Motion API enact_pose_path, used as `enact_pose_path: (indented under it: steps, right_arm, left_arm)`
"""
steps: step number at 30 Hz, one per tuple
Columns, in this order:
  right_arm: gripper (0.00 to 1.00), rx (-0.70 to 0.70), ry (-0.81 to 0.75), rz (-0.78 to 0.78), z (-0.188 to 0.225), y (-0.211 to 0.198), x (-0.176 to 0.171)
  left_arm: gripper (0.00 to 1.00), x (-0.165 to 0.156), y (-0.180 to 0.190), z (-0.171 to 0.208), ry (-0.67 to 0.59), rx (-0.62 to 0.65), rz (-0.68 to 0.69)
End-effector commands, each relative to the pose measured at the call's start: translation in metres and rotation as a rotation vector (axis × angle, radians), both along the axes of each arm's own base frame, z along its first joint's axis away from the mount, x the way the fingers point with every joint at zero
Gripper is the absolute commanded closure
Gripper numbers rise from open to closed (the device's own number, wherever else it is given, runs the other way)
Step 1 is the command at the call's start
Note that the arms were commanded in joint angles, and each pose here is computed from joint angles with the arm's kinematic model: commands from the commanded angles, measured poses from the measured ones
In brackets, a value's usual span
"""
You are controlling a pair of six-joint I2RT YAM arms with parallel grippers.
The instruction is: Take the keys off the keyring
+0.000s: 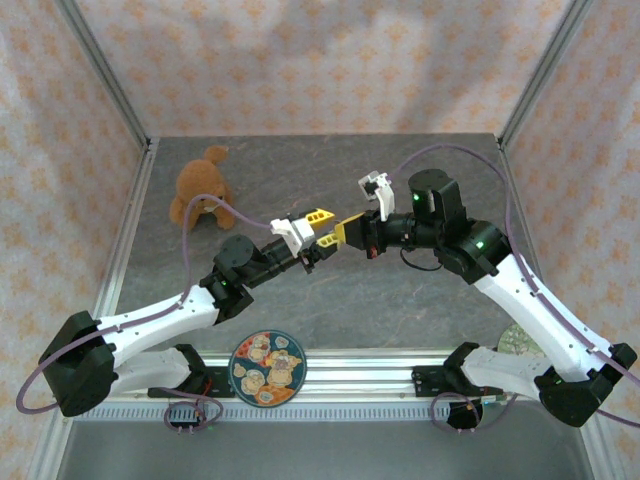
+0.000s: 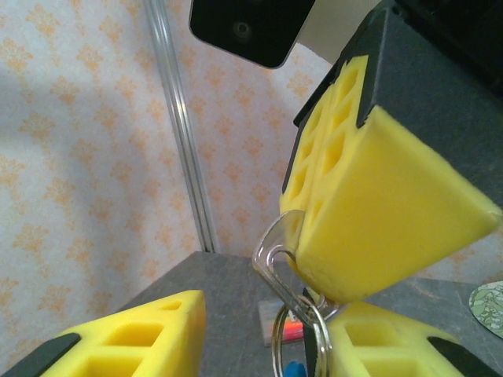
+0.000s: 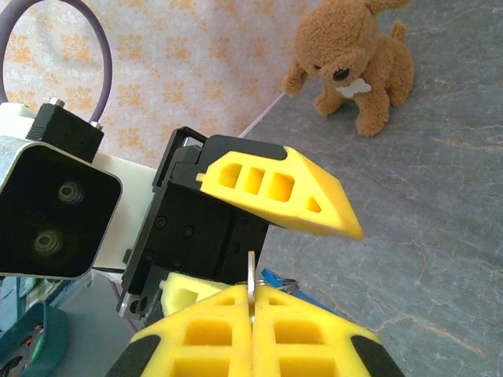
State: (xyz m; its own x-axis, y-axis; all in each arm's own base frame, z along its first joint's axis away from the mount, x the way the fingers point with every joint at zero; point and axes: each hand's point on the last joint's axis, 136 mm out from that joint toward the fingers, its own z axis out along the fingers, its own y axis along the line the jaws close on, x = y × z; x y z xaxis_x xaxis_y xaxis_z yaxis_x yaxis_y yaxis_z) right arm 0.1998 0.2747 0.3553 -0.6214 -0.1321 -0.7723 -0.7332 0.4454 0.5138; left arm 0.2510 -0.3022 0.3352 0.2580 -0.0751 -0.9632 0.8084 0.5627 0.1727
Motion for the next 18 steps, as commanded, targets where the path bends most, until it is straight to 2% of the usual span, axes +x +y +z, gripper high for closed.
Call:
enact_pose_path:
  steps: [1,11,18]
  right_arm:
    - [1.00,0.066,-0.055,0.010,0.030,-0.002,-0.006]
    - [1.00,0.072,-0.061,-0.014,0.034,-0.004,-0.003]
    - [1.00,0.075,-0.059,-0.022,0.035,-0.005,-0.002]
  left_arm:
    - [0.63,-0.005,-0.001,0.025,-0.056,-0.060,-0.018]
    - [0.56,-0.006,-0.001,0.017,-0.031,-0.059,-0.019]
    - [0.58,-0.007,-0.003,0.013,-0.025,-0.053,-0.026]
